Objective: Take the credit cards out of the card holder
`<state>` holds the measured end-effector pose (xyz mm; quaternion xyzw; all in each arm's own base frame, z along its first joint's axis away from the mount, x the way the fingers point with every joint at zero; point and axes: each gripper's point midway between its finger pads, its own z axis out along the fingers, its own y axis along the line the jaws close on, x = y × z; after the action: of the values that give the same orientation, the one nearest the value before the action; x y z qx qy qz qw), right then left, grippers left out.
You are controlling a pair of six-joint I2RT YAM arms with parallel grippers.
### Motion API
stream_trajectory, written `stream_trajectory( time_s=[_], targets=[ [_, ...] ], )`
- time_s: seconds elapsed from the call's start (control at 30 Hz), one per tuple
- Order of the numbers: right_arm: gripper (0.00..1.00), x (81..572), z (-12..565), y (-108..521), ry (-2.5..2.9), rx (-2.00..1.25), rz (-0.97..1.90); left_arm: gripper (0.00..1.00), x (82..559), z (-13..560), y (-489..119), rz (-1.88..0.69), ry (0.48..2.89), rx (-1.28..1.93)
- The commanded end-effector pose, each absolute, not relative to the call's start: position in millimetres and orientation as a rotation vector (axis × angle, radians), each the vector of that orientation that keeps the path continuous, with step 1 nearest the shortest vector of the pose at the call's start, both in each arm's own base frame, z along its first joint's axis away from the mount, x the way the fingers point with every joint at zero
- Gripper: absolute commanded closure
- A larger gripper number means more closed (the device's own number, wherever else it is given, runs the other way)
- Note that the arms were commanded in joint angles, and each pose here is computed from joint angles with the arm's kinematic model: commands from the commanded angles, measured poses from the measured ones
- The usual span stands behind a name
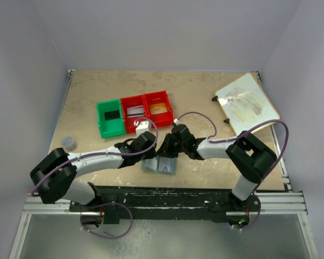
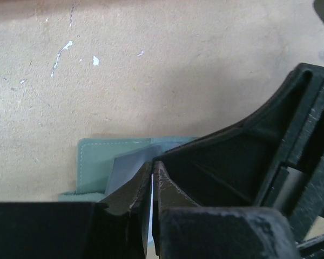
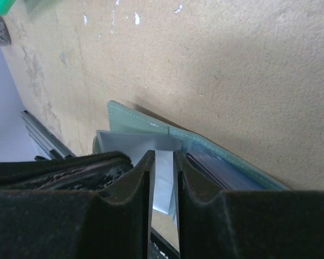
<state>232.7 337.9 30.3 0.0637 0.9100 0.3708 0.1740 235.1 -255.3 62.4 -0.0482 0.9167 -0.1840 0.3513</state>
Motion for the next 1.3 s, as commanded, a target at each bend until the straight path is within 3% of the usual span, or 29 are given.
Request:
stream_trajectory(
  time_s=[0.0,0.17,0.33,0.57,0.83,1.27],
  targets=[
    [0.78,233,34,334,2.564,0.206,1.04,1.0,249,63,-261,-0.456,2.367,-0.157],
    [0.78,230,61,328,2.502,0.218,1.043,1.0,245,40,-246,-0.364,2.405,-0.174],
    [0.68,209,93,322,2.463,0.183,1.136,1.0,248,46,-250,-0.384,2.389,-0.151],
    [0.59,144,75,323,2.617,0.114,1.224,0.94,257,55,-261,-0.389,2.366,-0.067],
    [0.56,116,52,311,2.7,0.086,1.258,0.88,277,63,-280,-0.396,2.35,0.03],
    [0.6,142,28,293,2.671,0.305,1.133,0.85,257,22,-278,-0.375,2.472,0.129]
  ],
)
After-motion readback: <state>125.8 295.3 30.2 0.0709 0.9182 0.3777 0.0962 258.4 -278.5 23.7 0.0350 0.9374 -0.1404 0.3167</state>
